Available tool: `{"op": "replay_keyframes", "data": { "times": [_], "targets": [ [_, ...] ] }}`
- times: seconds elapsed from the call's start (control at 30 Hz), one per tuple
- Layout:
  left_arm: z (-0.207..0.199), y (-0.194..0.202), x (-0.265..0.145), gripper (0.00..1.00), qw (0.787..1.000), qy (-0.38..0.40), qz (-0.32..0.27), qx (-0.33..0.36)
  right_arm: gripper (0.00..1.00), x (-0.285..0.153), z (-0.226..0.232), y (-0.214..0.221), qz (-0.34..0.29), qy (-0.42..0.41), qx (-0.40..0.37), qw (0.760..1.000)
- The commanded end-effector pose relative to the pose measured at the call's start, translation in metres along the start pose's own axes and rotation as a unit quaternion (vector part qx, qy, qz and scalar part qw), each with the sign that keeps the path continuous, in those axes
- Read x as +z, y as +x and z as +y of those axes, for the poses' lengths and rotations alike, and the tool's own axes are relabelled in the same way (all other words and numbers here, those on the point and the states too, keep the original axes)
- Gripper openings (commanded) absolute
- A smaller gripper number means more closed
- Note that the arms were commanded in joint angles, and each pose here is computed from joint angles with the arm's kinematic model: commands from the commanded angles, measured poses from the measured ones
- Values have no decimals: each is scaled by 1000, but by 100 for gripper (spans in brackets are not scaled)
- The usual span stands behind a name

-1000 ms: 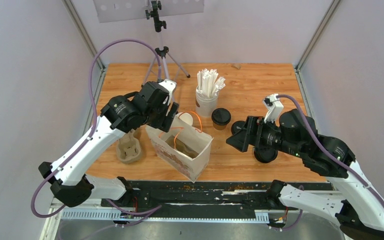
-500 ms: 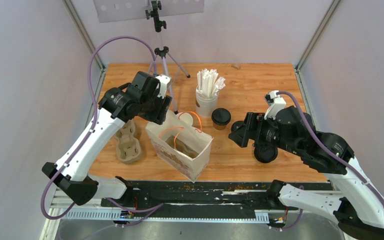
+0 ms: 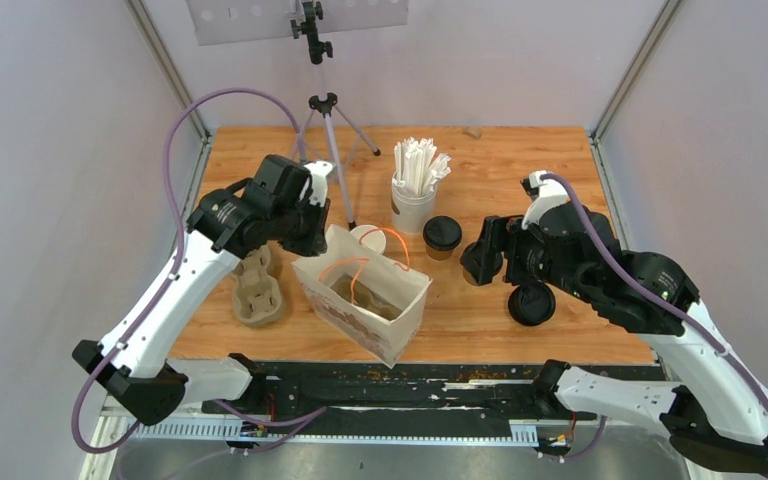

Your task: Pack the takeout coffee

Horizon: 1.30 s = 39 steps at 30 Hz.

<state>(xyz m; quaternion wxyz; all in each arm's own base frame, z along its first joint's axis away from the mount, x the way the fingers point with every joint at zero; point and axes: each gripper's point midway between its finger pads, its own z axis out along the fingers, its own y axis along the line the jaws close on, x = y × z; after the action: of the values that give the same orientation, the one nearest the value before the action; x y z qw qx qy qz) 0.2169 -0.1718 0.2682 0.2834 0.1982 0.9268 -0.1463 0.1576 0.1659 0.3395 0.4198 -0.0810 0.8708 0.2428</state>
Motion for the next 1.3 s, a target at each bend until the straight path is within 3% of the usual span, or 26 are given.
{"op": "replay_keyframes", "data": {
  "times": [0.0, 0.17, 0.5, 0.8, 1.17, 1.27],
  "targets": [
    [-29, -10, -13, 0, 988, 70, -64, -119, 88, -4, -13, -14, -21, 35, -38, 998],
    [-37, -20, -14, 0, 964, 102, -120, -216, 85, 7, 3, 1, 15, 10, 9, 1000],
    [-31, -21, -16, 0, 922, 99, -154, -341, 78, 15, 27, 3, 65, 3, 96, 993],
    [-20, -22, -13, 0, 930, 51, -137, -336, 72, 15, 51, 13, 149, 2, 143, 978],
    [-5, -24, -12, 0, 907, 15, -157, -390, 70, 25, 50, 35, 184, 1, 142, 973],
    [-4, -21, -11, 0, 899, 20, -163, -405, 65, 26, 53, 36, 189, -2, 151, 970]
  ]
}}
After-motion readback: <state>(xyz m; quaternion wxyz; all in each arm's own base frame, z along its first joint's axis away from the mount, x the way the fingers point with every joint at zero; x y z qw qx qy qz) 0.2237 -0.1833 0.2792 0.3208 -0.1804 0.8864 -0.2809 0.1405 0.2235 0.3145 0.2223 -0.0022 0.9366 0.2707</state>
